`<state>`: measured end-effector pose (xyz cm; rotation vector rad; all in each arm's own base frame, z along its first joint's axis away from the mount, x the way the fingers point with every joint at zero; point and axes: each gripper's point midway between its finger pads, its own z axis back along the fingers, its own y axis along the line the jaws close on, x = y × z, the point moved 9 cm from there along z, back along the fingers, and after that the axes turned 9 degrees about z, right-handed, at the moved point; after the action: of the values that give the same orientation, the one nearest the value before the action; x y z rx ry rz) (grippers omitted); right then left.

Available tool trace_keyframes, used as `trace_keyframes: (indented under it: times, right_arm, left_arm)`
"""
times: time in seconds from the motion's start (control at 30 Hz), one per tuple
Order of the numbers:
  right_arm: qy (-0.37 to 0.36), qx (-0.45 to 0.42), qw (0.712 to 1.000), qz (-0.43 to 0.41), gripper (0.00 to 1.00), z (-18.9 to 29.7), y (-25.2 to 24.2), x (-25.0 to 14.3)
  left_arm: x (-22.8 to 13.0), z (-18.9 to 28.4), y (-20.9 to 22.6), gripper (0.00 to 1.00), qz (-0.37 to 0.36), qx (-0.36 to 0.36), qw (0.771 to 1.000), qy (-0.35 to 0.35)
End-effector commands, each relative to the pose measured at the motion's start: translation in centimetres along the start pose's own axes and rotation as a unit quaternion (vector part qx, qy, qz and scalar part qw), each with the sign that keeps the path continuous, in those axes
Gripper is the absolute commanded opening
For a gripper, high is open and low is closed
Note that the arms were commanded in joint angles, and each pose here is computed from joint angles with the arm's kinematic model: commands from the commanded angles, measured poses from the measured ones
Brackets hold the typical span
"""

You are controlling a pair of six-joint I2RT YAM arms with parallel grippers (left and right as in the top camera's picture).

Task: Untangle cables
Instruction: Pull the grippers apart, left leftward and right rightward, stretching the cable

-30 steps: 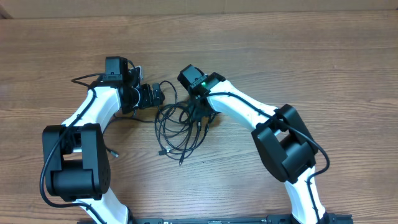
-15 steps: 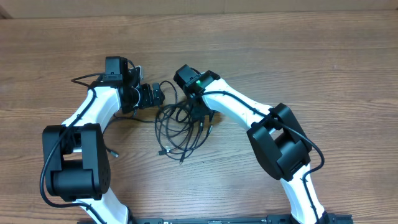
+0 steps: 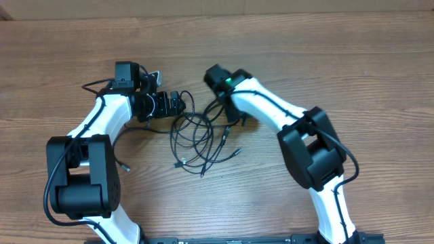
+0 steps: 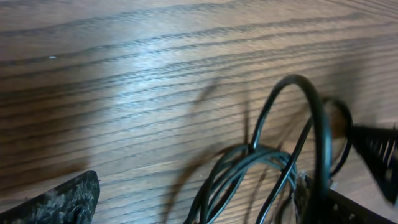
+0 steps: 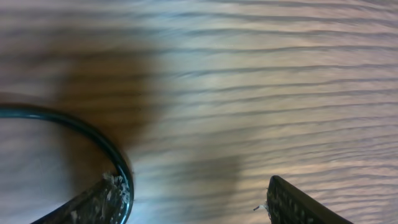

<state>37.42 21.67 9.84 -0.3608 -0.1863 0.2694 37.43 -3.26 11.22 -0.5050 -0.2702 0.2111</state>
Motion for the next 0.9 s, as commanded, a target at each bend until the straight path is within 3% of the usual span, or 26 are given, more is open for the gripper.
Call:
trace_keyframes:
  times: [0.0, 0.5, 0.7, 0.87]
  right_arm:
    - [0.048, 0.012, 0.997, -0.05, 0.76, -3.1, -2.5, 0.0]
    - [0.163, 0.027, 0.971, -0.171, 0.81, -8.3, -9.7, -3.1]
    - [0.185, 0.046, 0.966, -0.175, 0.85, -9.7, -9.2, -4.7]
    - [0.19, 0.078, 0.963, -0.172, 0.86, -10.1, -8.1, -5.2]
  left_arm:
    - [0.5, 0.0, -0.4, 1.0, -0.022, -0.017, 1.0, 0.0]
    - [0.6, 0.0, 0.7, 0.99, 0.009, 0.048, 0.999, -0.014]
    - [0.1, -0.2, -1.3, 1.0, -0.017, -0.045, 0.999, 0.012]
    - [-0.8, -1.4, -3.7, 0.99, -0.051, -0.055, 0.997, 0.024]
